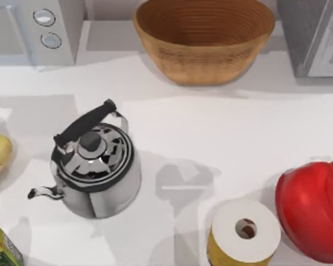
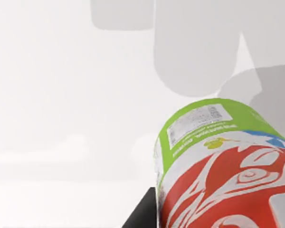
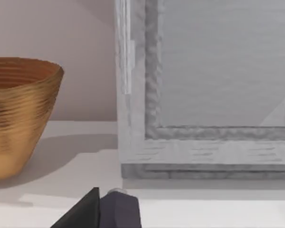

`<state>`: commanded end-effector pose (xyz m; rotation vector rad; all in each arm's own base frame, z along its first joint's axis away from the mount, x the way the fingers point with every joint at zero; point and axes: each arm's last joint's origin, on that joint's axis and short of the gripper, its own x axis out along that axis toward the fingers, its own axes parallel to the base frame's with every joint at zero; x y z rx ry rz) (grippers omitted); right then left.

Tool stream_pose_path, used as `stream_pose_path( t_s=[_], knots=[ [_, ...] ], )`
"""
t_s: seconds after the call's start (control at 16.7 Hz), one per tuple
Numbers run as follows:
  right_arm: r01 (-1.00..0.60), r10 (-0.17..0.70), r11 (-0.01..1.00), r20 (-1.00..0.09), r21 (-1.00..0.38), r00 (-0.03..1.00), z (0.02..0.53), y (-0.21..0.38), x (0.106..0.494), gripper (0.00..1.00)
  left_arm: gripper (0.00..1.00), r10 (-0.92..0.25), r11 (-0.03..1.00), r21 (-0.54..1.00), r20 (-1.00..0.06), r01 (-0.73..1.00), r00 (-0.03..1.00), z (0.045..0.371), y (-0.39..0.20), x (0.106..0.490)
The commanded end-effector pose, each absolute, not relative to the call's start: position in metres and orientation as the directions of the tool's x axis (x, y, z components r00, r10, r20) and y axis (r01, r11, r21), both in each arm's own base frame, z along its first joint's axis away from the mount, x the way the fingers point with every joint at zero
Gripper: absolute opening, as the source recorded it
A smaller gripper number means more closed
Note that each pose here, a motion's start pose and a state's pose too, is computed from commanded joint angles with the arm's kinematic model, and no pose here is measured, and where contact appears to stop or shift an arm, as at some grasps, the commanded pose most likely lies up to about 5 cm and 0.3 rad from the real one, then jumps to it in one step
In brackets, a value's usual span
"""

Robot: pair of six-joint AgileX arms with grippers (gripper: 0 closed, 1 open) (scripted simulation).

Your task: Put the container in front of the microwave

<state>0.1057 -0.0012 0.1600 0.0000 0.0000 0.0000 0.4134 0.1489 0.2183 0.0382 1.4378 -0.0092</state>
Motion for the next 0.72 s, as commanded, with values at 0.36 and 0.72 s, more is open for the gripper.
stream_pose_path(
  t_s=[0.36,0.72],
  knots=[
    [0.000,0.000,1.000,0.000,0.000,1.000,0.160,-0.001,0.106,1.00,0.00,0.004,1.000,0.006,-0.995,0.023,0.103,0.210,0.157,0.409],
    [0.000,0.000,1.000,0.000,0.000,1.000,0.160,-0.001,0.106,1.00,0.00,0.000,1.000,0.002,-0.995,0.020,0.102,0.201,0.158,0.409]
  ],
)
